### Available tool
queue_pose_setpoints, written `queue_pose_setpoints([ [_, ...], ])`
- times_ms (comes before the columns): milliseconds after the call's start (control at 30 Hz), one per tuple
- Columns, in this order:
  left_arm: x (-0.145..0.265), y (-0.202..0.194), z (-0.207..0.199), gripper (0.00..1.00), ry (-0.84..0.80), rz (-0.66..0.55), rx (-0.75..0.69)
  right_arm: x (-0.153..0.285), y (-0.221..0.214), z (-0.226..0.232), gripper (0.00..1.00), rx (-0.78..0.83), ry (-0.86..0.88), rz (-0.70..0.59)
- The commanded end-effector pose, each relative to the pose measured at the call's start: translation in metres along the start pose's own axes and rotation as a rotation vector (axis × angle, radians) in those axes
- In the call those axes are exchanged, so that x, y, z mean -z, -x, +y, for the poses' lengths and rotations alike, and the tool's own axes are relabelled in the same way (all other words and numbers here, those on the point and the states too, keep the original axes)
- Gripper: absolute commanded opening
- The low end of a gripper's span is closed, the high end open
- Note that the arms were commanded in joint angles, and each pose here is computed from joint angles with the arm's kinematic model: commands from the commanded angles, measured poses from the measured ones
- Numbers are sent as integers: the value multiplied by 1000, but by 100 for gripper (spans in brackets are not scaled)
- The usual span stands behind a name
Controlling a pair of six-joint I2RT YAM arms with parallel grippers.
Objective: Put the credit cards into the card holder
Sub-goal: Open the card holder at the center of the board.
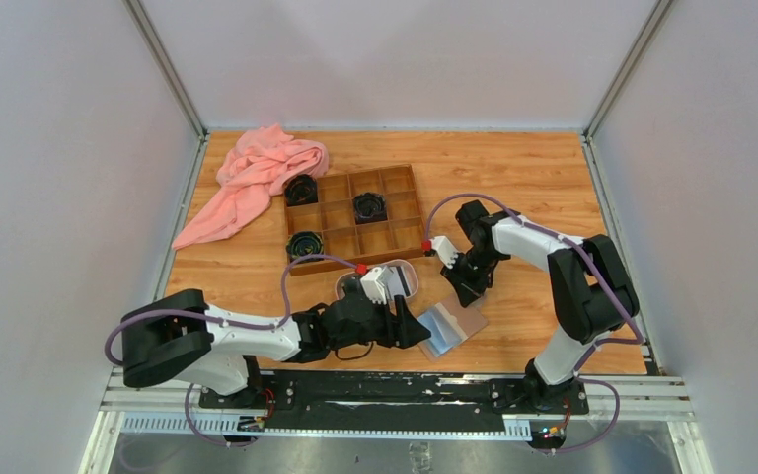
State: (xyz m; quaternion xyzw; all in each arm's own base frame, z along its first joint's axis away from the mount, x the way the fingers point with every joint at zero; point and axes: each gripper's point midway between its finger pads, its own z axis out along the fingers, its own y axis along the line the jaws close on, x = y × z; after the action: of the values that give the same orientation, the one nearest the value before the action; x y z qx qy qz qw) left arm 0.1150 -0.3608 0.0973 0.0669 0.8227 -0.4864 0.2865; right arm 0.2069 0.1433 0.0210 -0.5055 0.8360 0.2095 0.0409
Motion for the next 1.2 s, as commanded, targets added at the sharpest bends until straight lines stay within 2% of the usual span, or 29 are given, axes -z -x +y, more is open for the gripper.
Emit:
queue_pose_setpoints([
  [0,-11,6,-5,67,7,-40,52,-7,-20,2,7,-29,16,97],
  [367,-38,-1,-1,67,32,-33,109,-9,-21,2,7,-34,22,103],
  [600,-47,-6,15,61,90,-45,173,-8,-20,3,7,-33,23,102],
  [733,-49,-8,20,60,109,-44,200,-9,-21,3,7,-34,24,103],
  [1167,-59,-3,24,60,134,-78,199,-8,-20,3,7,-34,27,101],
])
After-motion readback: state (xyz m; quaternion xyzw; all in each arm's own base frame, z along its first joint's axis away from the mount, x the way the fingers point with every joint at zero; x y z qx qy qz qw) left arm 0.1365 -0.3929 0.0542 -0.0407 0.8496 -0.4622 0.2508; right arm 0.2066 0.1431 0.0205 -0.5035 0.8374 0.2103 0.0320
